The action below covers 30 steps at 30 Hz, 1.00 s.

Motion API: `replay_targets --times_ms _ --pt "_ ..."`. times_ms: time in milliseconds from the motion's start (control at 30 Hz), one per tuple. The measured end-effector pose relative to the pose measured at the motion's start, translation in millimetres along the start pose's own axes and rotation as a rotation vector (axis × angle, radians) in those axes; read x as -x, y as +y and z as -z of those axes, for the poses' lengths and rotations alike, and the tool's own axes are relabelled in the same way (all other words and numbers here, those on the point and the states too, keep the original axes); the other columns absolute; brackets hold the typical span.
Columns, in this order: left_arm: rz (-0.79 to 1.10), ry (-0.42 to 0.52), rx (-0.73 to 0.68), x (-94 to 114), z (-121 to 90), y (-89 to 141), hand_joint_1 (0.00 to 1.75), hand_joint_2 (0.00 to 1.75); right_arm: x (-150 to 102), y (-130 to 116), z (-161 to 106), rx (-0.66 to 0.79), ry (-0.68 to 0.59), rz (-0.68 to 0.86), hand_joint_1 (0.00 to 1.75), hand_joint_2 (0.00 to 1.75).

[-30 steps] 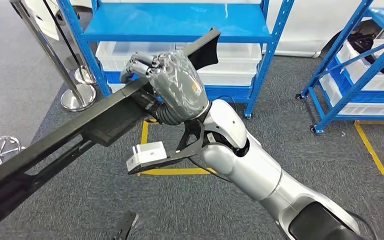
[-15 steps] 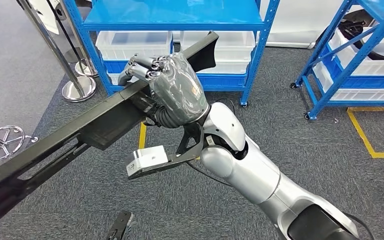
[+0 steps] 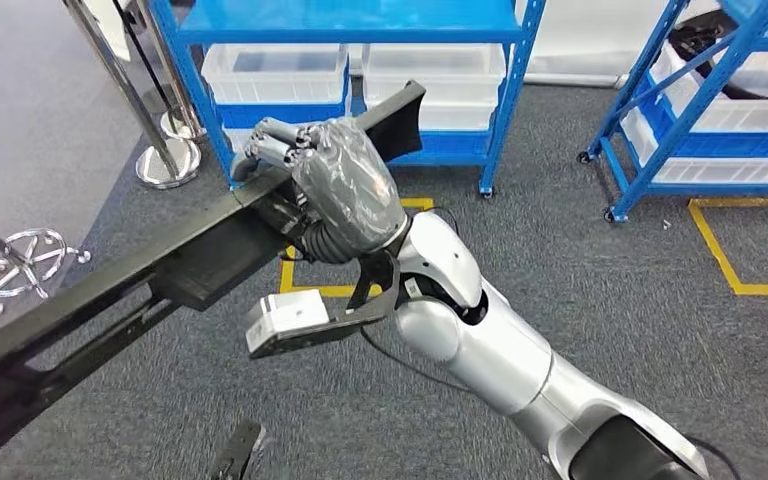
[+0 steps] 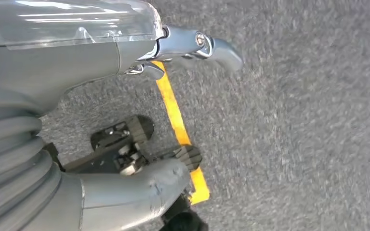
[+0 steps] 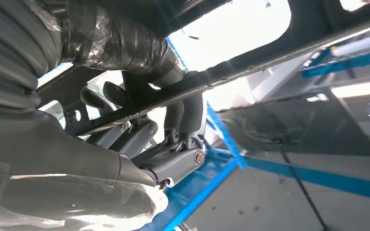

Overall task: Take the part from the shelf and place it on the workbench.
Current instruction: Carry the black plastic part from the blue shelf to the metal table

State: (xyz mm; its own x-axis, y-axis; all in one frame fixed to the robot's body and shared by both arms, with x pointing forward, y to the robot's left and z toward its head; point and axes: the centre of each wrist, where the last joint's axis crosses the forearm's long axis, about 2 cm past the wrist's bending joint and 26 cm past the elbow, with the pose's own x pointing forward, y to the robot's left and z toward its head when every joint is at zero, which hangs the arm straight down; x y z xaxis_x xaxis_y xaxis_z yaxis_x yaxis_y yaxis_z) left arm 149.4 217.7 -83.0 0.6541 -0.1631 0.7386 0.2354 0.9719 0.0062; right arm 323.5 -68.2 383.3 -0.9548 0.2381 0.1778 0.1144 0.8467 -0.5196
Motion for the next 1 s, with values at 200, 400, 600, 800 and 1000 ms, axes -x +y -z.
replay_targets --times_ms 200,400,600,800,1000 --pt "-0.011 0.006 -0.001 5.1 -3.1 -4.0 0.0 1.75 1.6 1.1 1.6 -0.002 0.01 0.011 1.75 1.75" --pt "-0.015 0.009 0.003 6.9 -4.4 -7.6 0.0 1.75 2.9 0.9 3.8 -0.005 -0.002 0.01 1.75 1.75" --pt "-0.011 0.007 0.005 5.5 -3.6 -7.4 0.0 1.75 1.4 -1.7 8.8 -0.013 -0.047 -0.018 1.75 1.75" --pt "-0.001 0.005 0.009 3.9 -2.7 -7.1 0.0 1.75 -0.5 -5.4 10.7 -0.016 -0.08 -0.043 1.75 1.75" --pt "0.016 -0.005 0.015 -2.3 0.7 -6.1 0.0 1.75 -4.1 -9.1 12.2 -0.008 -0.103 -0.041 1.75 1.75"
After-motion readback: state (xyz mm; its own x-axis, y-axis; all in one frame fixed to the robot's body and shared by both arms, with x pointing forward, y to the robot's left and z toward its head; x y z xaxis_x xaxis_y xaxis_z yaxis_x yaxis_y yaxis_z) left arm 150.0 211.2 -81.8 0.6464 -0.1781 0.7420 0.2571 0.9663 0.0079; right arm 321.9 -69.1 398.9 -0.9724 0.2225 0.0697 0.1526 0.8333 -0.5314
